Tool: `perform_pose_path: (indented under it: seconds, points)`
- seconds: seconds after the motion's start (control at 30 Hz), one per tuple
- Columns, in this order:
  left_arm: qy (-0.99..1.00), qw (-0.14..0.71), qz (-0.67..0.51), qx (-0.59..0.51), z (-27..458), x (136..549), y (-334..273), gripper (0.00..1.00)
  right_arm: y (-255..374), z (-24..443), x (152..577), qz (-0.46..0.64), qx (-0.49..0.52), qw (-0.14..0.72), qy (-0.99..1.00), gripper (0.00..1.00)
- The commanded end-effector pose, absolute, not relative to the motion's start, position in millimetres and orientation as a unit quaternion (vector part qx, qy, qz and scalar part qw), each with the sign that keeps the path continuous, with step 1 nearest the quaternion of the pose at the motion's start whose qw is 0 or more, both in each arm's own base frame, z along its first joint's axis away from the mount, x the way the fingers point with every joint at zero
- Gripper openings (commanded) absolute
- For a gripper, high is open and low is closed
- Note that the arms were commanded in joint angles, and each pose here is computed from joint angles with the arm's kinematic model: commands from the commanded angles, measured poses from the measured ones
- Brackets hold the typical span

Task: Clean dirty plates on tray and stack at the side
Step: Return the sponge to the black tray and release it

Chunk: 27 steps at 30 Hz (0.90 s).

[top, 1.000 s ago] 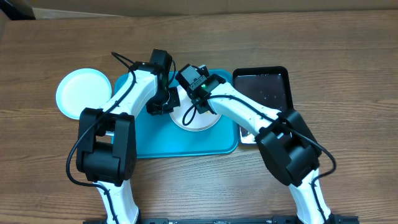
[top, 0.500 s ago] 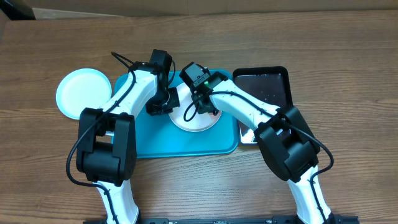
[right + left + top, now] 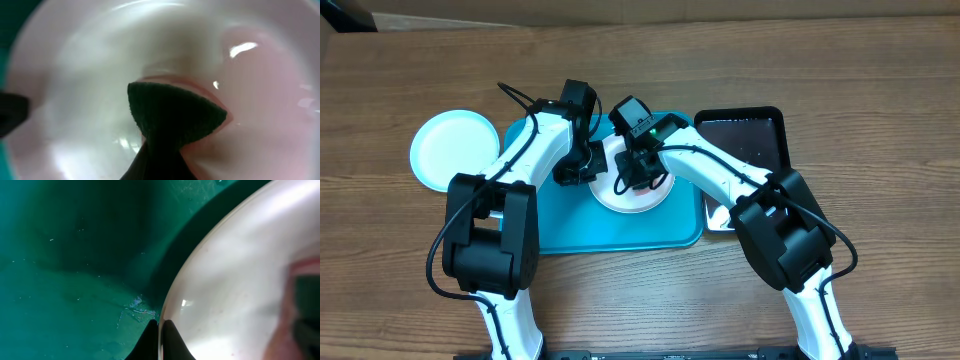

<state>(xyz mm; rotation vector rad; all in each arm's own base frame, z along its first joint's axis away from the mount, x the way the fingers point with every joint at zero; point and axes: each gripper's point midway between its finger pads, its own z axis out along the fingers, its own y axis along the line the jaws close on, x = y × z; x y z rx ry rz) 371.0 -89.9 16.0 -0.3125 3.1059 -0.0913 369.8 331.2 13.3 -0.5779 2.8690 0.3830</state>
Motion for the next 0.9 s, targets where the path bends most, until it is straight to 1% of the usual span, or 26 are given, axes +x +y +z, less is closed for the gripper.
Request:
perform_pose_path:
  seconds: [0.0,0.2,0.27,0.37,0.43,0.57,0.77,0.87]
  points:
    - [0.995,0.003,-0.038,-0.095,11.2,369.2,-96.3,0.04,356.3,14.0,345.0,0.219,-0.204,0.036,0.953,0.04]
    - [0.995,0.003,-0.038,-0.095,11.2,369.1,-96.2,0.04,338.3,76.3,383.0,0.271,-0.182,0.086,0.941,0.04]
    - [0.995,0.003,-0.038,-0.095,11.2,369.1,-96.2,0.04,311.6,112.6,400.9,0.281,-0.164,0.117,0.938,0.04]
    - [0.995,0.003,-0.038,-0.095,11.2,369.1,-96.2,0.04,276.2,137.8,408.5,0.276,-0.138,0.129,0.942,0.04]
    - [0.995,0.003,-0.038,-0.095,11.2,369.2,-96.3,0.04,252.4,146.4,408.2,0.265,-0.132,0.128,0.947,0.04]
    - [0.995,0.003,-0.038,-0.095,11.2,369.2,-96.3,0.05,205.1,138.8,406.8,0.211,-0.108,0.108,0.965,0.04]
    - [0.995,0.003,-0.038,-0.095,11.2,369.1,-96.3,0.07,119.7,96.6,406.1,0.041,-0.051,0.084,0.994,0.04]
    - [0.995,0.003,-0.038,-0.095,11.2,369.1,-96.3,0.08,98.7,76.8,402.6,0.003,-0.038,0.075,0.996,0.04]
